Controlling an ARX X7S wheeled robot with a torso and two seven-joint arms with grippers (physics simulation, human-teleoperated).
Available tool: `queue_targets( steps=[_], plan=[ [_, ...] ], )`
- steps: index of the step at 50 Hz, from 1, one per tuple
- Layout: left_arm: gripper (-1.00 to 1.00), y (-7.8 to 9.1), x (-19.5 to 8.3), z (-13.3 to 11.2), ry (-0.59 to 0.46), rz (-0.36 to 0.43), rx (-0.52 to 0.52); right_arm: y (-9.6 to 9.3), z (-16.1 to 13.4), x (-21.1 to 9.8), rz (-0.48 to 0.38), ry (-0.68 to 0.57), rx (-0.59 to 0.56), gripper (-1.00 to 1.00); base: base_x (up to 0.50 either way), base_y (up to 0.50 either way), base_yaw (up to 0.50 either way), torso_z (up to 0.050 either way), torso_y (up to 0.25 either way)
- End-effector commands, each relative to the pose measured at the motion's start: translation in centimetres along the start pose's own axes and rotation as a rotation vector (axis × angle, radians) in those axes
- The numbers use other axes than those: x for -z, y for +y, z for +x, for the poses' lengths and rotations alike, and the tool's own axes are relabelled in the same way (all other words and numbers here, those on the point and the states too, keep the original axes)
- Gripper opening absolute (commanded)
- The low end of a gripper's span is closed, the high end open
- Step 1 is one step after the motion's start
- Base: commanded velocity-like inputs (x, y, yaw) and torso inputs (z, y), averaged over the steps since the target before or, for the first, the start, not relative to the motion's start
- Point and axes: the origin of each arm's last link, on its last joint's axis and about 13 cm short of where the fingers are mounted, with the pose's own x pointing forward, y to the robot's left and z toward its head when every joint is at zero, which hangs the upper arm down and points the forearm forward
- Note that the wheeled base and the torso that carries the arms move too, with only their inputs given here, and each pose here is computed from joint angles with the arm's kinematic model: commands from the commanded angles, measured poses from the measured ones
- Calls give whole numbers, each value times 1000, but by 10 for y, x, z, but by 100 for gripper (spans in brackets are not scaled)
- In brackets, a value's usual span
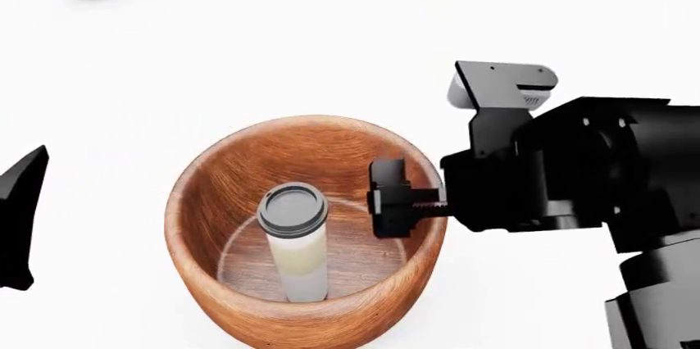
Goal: Place the cup inside the bowl on the dining table and move the bowl to any counter.
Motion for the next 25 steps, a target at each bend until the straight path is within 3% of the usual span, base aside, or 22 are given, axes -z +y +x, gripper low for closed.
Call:
queue_targets(
  steps=[1,2,3,13,25],
  plan=[
    [100,2,2,-4,1,1,2,1,3,2,-13,9,0,100,0,0,0,0,0],
    [100,2,2,-4,1,2,2,1,3,2,-13,8,0,100,0,0,0,0,0],
    [100,1,0,-2,-2,1,1,1,3,1,-12,2,-2,-100,0,0,0,0,0],
    [100,0,3,2,0,-1,-1,0,6,0,-65,-48,-8,-100,0,0,0,0,0],
    [100,-1,9,3,11,-3,9,-3,0,-5,29,-85,-24,-100,0,0,0,0,0]
  ],
)
